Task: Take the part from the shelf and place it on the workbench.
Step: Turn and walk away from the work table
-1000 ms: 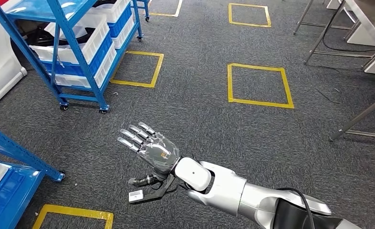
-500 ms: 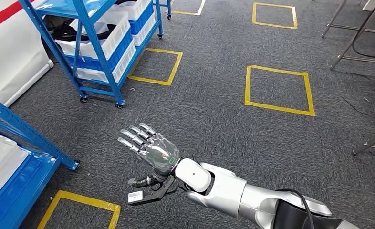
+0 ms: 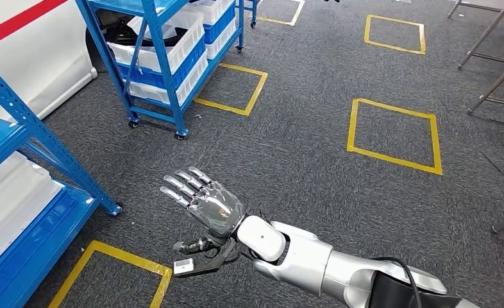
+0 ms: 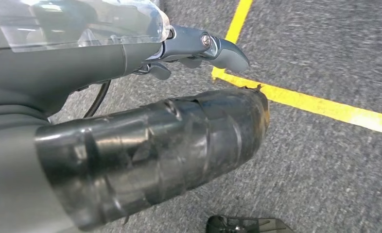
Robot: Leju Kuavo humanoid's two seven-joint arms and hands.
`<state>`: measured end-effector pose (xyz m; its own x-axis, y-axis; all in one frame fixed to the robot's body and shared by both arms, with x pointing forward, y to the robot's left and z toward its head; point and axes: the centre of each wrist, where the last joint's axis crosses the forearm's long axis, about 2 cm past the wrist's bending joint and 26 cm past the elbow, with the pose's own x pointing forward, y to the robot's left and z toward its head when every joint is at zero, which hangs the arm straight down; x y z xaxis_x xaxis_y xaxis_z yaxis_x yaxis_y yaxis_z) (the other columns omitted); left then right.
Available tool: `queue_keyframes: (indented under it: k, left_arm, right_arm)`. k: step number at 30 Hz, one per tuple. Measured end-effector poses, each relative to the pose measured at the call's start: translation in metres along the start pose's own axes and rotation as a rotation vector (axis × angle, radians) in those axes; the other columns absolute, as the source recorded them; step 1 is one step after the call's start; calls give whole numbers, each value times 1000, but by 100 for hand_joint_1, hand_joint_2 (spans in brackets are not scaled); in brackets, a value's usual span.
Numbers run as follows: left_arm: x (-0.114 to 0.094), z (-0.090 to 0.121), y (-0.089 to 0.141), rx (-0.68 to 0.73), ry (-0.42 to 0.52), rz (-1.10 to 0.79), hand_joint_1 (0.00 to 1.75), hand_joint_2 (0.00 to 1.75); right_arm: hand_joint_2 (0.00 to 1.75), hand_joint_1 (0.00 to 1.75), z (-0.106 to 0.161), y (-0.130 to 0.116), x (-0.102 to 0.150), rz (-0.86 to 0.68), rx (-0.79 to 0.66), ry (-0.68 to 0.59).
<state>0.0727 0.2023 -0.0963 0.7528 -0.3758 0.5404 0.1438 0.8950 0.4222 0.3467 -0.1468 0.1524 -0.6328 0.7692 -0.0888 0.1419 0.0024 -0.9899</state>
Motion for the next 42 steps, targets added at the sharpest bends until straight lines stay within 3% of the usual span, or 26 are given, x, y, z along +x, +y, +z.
queue_keyframes:
  k: [21,25,42]
  left_arm:
    - [-1,0,0,-1,-6,1,0,0]
    - [-1,1,0,-2,-6,-2,0,175]
    - [0,0,-1,-2,-13,-2,0,175]
  right_arm:
    - [0,0,3,3,2,7,-13,7]
    - [0,0,3,3,3,9,-18,9]
    - [0,0,8,10,2,9,-5,21]
